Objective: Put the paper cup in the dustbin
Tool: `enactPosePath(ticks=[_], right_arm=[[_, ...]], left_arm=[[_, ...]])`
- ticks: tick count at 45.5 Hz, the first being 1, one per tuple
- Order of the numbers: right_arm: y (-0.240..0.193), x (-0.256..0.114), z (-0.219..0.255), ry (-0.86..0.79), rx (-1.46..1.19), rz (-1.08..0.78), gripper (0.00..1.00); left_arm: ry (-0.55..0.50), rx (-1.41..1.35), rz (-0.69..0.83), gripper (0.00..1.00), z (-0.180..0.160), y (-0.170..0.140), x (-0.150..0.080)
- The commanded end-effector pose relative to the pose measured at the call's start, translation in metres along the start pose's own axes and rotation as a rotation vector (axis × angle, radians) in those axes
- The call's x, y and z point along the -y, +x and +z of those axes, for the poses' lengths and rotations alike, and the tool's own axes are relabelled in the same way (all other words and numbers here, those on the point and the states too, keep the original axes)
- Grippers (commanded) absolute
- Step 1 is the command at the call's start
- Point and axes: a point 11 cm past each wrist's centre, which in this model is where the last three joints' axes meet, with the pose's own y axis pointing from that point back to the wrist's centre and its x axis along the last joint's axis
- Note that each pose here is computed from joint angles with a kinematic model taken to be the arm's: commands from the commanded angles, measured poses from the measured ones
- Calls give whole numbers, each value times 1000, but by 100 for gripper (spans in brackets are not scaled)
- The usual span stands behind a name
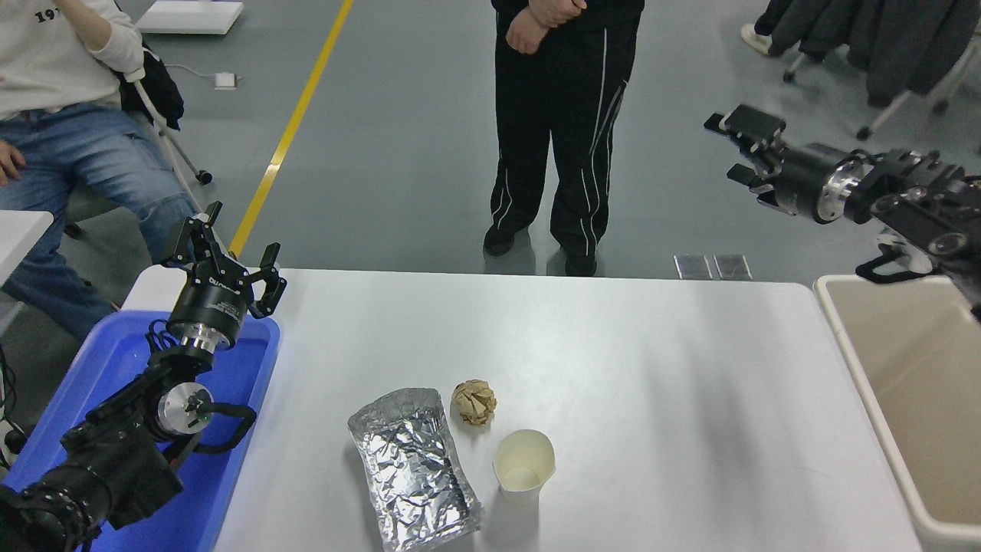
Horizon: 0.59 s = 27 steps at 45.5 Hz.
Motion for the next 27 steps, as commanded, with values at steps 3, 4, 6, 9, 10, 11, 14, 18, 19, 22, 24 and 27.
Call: enactPosePath(ticks=[3,4,6,9,10,11,14,18,19,22,24,27], right_arm=[[-63,0,-64,89,-436,-393,100],[-69,-2,-68,105,-444,-413,100],[-87,-8,-76,132,-456,-486,99],[-102,-14,-76,133,-466,-554,99],[-106,-16,-76,134,-471,-571,100],[-110,-17,-77,135,-474,-585,99],[-121,-19,-76,138,-477,-623,99],[-136,-17,-80,148,-483,-667,99],[-141,-16,-81,149,-485,-681,99],[-157,-14,-78,147,-487,-723,99],[-164,-14,-75,140,-477,-738,99],[-173,-12,-71,121,-454,-744,99]], left_arm=[[0,0,-1,100,0,0,0],[1,0,-1,100,0,0,0],[0,0,1,100,0,0,0],[0,0,1,100,0,0,0],[0,0,1,100,0,0,0],[0,0,1,100,0,0,0],[0,0,-1,100,0,0,0],[0,0,1,100,0,0,0],[-1,1,0,100,1,0,0],[0,0,1,100,0,0,0],[0,0,1,100,0,0,0],[0,-1,-1,100,0,0,0]])
